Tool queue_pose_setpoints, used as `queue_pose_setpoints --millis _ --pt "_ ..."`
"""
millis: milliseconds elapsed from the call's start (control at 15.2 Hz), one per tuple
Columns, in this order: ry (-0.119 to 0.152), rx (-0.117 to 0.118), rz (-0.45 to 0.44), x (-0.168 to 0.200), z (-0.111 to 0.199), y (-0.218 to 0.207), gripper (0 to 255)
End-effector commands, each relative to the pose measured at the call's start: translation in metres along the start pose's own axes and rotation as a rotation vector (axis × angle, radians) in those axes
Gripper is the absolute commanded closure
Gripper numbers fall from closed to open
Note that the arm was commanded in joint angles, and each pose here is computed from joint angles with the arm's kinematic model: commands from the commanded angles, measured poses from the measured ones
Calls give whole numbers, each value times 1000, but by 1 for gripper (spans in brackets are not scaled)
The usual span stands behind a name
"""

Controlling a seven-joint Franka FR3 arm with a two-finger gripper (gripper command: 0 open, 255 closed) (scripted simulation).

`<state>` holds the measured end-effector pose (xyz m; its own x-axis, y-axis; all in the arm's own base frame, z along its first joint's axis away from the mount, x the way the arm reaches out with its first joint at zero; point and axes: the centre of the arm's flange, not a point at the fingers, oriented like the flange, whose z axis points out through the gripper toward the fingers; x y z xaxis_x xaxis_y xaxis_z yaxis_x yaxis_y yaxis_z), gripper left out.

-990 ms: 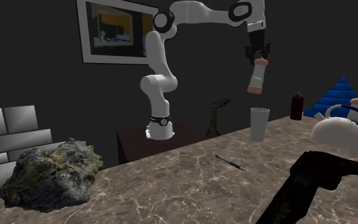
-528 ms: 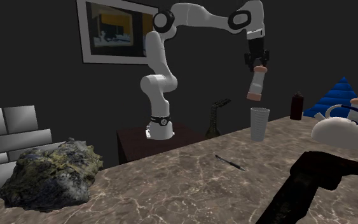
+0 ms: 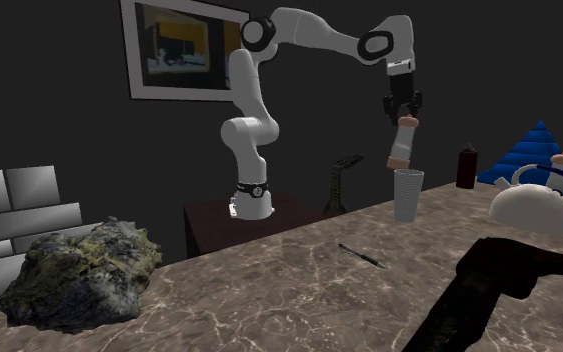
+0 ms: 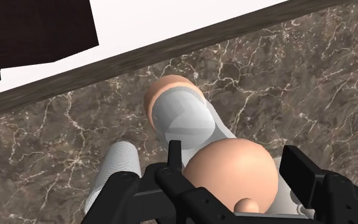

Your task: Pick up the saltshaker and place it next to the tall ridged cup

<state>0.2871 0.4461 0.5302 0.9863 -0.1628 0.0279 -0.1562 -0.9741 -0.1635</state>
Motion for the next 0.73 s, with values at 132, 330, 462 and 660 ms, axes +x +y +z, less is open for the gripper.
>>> queue_pose_setpoints --millis 132,330,462,660 --pt "0 1 0 -1 20 3 255" --pt "0 1 0 -1 36 6 255" --pt "0 1 0 -2 46 7 255" --pt "0 1 0 -2 62 10 255"
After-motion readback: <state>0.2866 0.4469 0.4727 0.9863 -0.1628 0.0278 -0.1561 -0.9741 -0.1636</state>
